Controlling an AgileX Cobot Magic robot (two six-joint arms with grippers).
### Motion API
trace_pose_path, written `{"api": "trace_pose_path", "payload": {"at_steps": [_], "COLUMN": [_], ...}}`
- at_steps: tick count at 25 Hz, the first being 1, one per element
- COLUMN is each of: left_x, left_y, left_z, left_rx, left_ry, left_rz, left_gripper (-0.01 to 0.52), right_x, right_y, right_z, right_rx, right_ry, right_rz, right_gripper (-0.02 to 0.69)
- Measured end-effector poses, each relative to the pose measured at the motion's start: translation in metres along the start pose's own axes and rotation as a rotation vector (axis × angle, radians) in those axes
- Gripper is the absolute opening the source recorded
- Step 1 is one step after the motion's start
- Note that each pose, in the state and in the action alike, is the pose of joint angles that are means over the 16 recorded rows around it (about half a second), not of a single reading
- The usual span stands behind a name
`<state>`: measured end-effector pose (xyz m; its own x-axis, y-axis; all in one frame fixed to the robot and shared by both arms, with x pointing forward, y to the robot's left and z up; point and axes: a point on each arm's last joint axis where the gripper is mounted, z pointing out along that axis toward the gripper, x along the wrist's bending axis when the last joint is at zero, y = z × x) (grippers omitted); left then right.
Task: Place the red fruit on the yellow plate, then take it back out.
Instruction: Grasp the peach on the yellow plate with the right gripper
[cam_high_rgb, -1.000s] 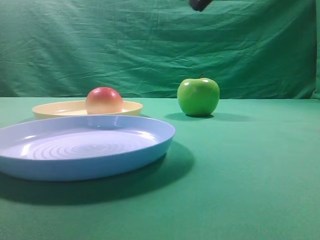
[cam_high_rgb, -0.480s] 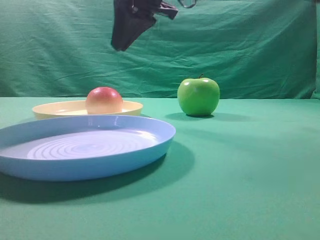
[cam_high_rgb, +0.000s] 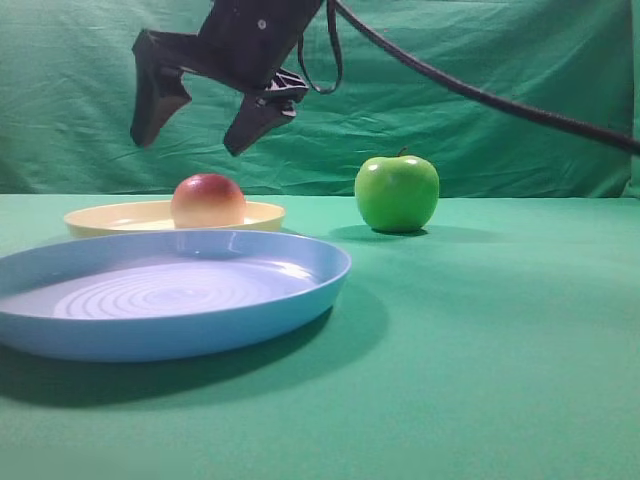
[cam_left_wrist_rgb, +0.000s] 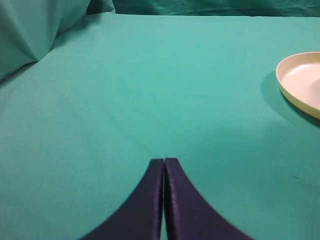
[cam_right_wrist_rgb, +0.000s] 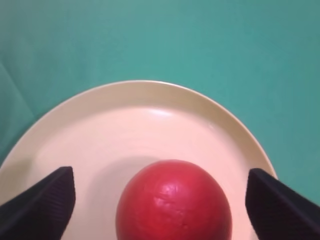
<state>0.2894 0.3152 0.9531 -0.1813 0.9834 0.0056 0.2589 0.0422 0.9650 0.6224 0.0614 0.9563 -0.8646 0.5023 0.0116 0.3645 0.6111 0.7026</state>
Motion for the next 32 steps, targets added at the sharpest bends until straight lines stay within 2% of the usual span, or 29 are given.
{"api": "trace_pose_path", "payload": {"at_steps": [7, 18, 24, 32], "left_x": [0.000, 0.000, 0.000, 0.000], "left_y": [0.000, 0.000, 0.000, 0.000], "left_z": [0.000, 0.000, 0.000, 0.000], "left_rx": [0.000, 0.000, 0.000, 0.000], "left_ry": [0.000, 0.000, 0.000, 0.000], "left_rz": [0.000, 0.000, 0.000, 0.000], "left_gripper": [0.000, 0.000, 0.000, 0.000], "right_x": [-0.003, -0.001, -0.003, -0.009], "right_y": [-0.014, -0.014, 0.012, 0.045], "right_z": [0.019, 0.013, -0.036, -0.150], "right_rx": [0.027, 0.056, 0.044, 0.031], "right_ry": [-0.008, 0.014, 0.035, 0.020], "right_rz": [0.001, -0.002, 0.004, 0.051], "right_gripper": [0.576, 0.314, 0.216, 0.204]}}
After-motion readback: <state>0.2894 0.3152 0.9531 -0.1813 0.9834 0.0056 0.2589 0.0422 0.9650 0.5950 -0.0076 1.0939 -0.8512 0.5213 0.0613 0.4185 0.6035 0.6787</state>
